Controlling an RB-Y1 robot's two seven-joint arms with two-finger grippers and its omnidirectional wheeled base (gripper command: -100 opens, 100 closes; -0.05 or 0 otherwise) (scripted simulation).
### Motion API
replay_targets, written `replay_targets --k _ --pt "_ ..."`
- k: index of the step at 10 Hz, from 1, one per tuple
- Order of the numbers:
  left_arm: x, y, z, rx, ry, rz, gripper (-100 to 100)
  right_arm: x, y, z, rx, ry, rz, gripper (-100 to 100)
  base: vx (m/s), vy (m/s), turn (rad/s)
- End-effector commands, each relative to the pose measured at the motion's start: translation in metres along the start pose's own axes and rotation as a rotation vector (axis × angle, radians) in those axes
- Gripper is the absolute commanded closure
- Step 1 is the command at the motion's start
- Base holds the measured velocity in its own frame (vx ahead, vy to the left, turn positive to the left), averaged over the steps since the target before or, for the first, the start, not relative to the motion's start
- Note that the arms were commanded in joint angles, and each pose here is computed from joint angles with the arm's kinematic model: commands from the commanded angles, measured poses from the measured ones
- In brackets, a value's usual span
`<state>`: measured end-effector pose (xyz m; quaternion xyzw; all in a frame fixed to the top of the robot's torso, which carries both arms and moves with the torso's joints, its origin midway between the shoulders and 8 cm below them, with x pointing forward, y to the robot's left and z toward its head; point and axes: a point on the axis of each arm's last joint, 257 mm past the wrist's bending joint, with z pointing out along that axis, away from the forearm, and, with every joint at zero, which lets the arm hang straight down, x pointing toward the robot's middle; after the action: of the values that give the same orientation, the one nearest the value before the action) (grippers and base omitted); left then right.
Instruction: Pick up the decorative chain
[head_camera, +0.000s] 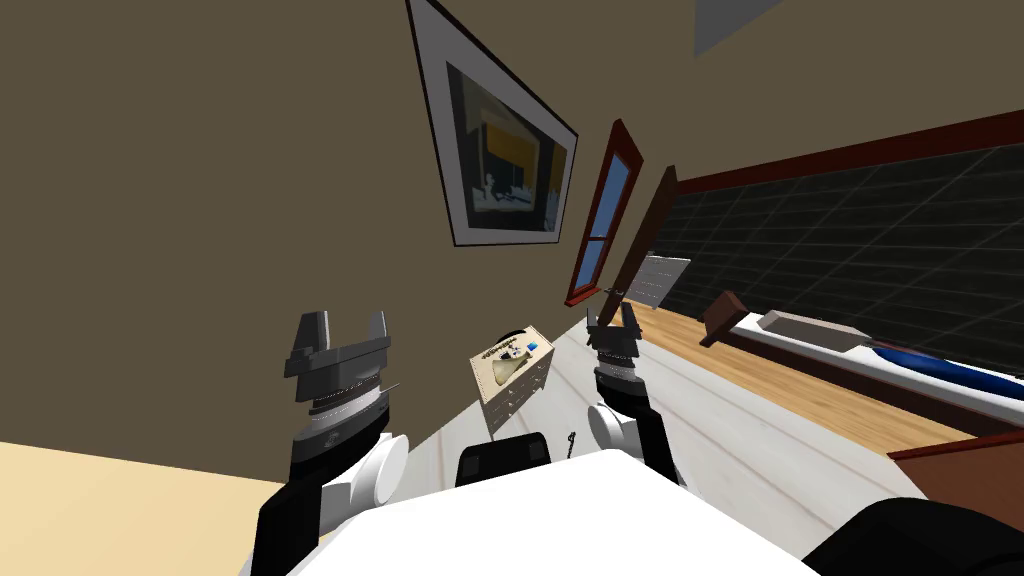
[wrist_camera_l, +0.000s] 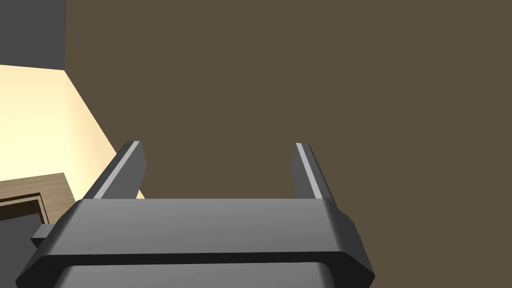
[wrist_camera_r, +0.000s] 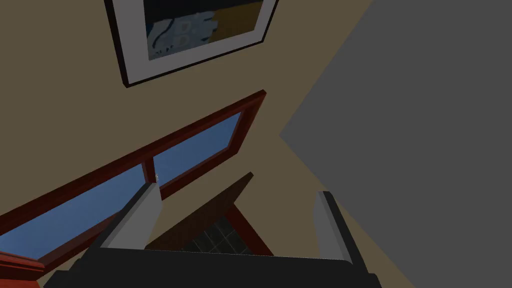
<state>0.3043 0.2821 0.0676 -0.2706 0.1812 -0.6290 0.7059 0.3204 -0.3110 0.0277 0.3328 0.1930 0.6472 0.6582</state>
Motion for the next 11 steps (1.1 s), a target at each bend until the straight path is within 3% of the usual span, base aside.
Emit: replay_targets --k 1,6,9,11 --pt "0.0 0.0 0.0 0.0 0.0 0.0 0 0.005 -0.004 0.0 0.013 0.042 -0.027 -100 -0.02 0.01 0.057" --pt "0.0 0.0 0.0 0.0 0.0 0.0 0 0.027 -0.034 -0.011 0.084 0.227 -0.194 -100 -0.074 0.028 0.111" --pt "0.0 0.0 0.0 0.0 0.0 0.0 0 0.033 -0.044 -0.016 0.102 0.281 -0.255 -100 -0.061 0.035 0.079" --pt "0.0 0.0 0.0 0.0 0.0 0.0 0 0.036 -0.066 -0.026 0.141 0.362 -0.343 -100 -0.07 0.041 0.184"
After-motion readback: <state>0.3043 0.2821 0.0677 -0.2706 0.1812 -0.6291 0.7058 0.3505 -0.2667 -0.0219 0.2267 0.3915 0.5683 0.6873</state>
